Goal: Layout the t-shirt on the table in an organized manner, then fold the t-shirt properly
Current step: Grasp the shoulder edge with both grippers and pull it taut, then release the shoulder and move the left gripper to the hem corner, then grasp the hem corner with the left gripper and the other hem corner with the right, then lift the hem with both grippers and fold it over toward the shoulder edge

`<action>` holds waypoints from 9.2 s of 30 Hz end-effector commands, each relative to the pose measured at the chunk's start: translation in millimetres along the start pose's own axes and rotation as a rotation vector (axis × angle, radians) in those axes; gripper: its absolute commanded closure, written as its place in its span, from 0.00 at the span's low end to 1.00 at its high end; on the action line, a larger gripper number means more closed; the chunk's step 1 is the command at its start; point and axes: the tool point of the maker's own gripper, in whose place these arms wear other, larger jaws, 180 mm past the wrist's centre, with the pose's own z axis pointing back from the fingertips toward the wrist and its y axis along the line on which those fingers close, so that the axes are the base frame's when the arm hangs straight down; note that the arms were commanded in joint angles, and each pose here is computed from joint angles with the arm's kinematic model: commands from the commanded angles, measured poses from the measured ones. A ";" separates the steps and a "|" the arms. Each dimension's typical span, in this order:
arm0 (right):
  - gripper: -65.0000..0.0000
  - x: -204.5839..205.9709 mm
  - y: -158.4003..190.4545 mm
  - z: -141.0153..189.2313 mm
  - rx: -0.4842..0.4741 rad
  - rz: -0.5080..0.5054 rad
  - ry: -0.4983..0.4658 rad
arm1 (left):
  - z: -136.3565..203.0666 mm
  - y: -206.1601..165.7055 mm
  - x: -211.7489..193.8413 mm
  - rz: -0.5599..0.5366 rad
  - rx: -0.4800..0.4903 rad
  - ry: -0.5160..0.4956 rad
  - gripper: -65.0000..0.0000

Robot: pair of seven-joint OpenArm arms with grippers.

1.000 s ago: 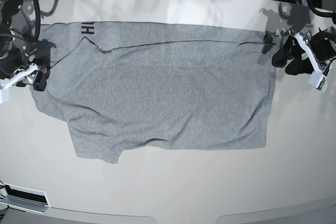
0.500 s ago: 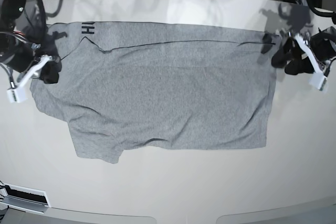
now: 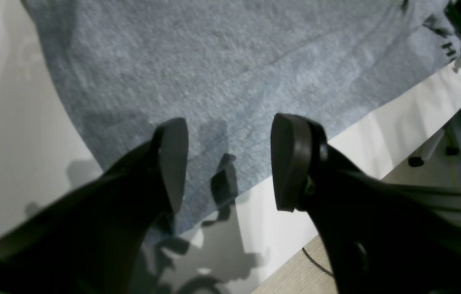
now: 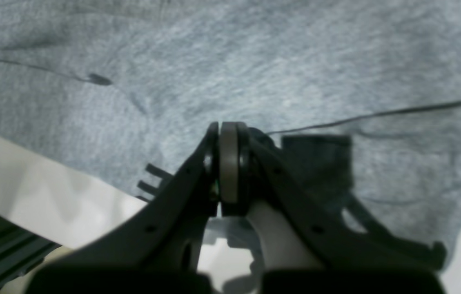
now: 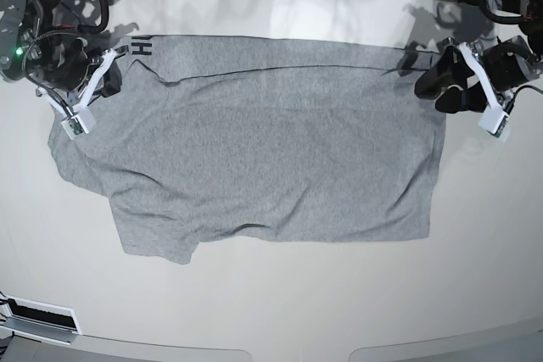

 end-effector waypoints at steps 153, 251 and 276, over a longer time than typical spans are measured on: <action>0.53 109.9 -98.7 -4.6 -0.312 -0.037 -0.206 | -116.5 138.4 104.0 0.315 0.128 -0.159 1.00; 1.00 269.8 -64.3 -51.3 -0.132 0.226 -0.188 | -84.2 157.1 159.1 0.204 0.131 -0.193 1.00; 1.00 241.3 11.6 21.4 0.283 0.378 -0.207 | -26.0 137.7 157.5 0.439 -0.124 -0.120 1.00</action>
